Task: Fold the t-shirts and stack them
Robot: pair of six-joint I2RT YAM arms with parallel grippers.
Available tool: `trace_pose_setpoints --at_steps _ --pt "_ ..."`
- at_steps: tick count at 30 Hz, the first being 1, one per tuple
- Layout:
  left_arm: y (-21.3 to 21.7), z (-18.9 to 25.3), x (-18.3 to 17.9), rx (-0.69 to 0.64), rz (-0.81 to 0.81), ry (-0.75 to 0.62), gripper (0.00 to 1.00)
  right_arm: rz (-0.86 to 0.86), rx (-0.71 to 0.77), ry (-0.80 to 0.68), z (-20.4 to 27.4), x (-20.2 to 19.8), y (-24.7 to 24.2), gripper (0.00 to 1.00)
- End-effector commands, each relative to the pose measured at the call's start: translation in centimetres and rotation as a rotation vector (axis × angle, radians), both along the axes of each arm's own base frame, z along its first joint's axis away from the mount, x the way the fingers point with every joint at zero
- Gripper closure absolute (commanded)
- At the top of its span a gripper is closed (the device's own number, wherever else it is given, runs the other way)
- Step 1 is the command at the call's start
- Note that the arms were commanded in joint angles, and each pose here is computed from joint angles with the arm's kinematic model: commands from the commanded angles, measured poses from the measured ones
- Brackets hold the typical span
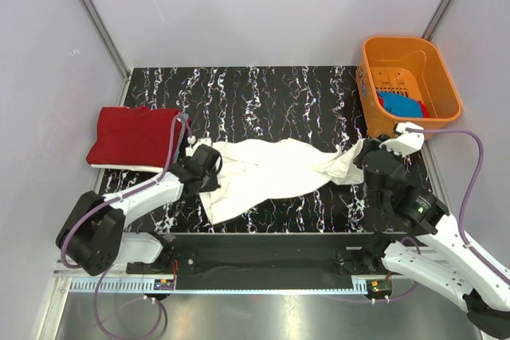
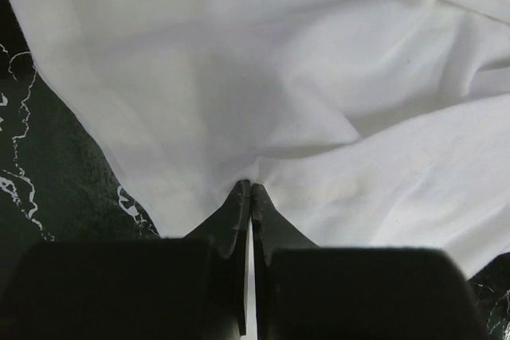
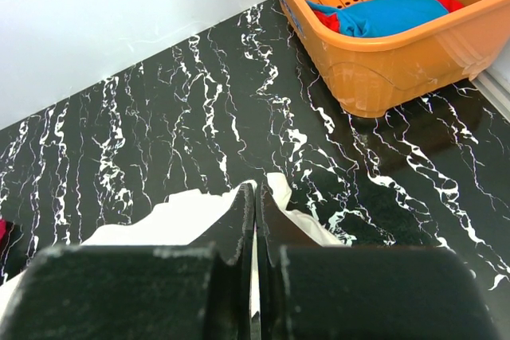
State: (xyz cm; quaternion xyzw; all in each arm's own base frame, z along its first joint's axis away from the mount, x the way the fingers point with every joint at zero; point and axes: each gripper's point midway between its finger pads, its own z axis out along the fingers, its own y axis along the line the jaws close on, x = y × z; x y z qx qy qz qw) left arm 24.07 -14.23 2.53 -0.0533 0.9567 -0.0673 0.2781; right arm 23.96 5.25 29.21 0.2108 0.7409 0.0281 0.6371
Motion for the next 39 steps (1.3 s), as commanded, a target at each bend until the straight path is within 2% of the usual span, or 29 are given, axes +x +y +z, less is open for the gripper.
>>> trace_pose_setpoints --at_steps 1,3,4,8,10,12,13,14,16,19,20,22,26,27,29,34,35,39 --pt "-0.7 4.1 1.4 -0.044 -0.004 -0.106 1.0 -0.001 0.033 -0.017 0.2 0.5 0.5 1.0" --pt "-0.5 5.4 1.2 -0.045 -0.005 -0.119 1.0 0.05 0.026 -0.001 -0.5 0.9 1.7 1.0" --pt "-0.5 7.4 1.7 -0.065 0.003 -0.167 1.0 0.079 0.038 -0.014 -0.4 1.3 2.5 1.0" --pt "0.3 11.5 2.4 -0.116 0.03 -0.254 1.0 0.14 -0.015 0.109 -3.8 3.1 5.6 1.0" --pt "1.8 13.4 3.5 -0.127 0.075 -0.296 1.0 0.133 -0.045 0.178 -5.2 4.5 5.9 1.0" --pt "2.1 14.4 4.2 -0.162 0.078 -0.3 1.0 0.204 -0.007 0.214 -4.7 5.7 6.9 1.0" --pt "3.0 15.4 5.2 -0.184 0.113 -0.321 1.0 0.176 0.004 0.239 -5.0 7.1 5.8 1.0" --pt "3.0 16.1 5.7 -0.206 0.12 -0.332 1.0 0.238 0.039 0.234 -3.8 7.7 6.6 1.0" --pt "3.5 18.6 7.1 -0.233 0.157 -0.387 1.0 0.206 0.067 0.225 -2.7 9.4 5.0 1.0" --pt "4.8 21.0 8.6 -0.212 0.197 -0.417 1.0 0.233 0.101 0.173 1.4 10.9 4.5 1.0" --pt "4.9 23.9 9.4 -0.229 0.202 -0.466 1.0 0.244 0.122 0.116 4.6 11.3 4.3 1.0" --pt "5.1 26.3 10.1 -0.247 0.192 -0.493 1.0 0.266 0.118 0.065 7.6 11.1 4.3 1.0" --pt "4.8 34.5 9.4 -0.313 0.137 -0.669 1.0 0.377 0.144 -0.137 16.2 8.2 4.9 1.0" --pt "4.7 37.3 8.5 -0.338 0.114 -0.733 1.0 0.414 0.144 -0.203 18.4 6.8 5.0 1.0" --pt "4.7 40.0 7.1 -0.365 0.086 -0.8 1.0 0.483 0.138 -0.292 21.5 4.4 5.2 1.0" --pt "6.0 48.4 0.5 -0.454 0.047 -1.052 1.0 0.552 0.119 -0.526 28.8 -3.5 3.5 1.0" --pt "6.2 49.6 -0.6 -0.467 0.045 -1.085 1.0 0.567 0.121 -0.597 31.5 -6.0 2.9 1.0" --pt "6.7 54.4 -5.2 -0.526 0.003 -1.189 1.0 0.642 0.107 -0.704 36.0 -11.9 2.2 1.0"
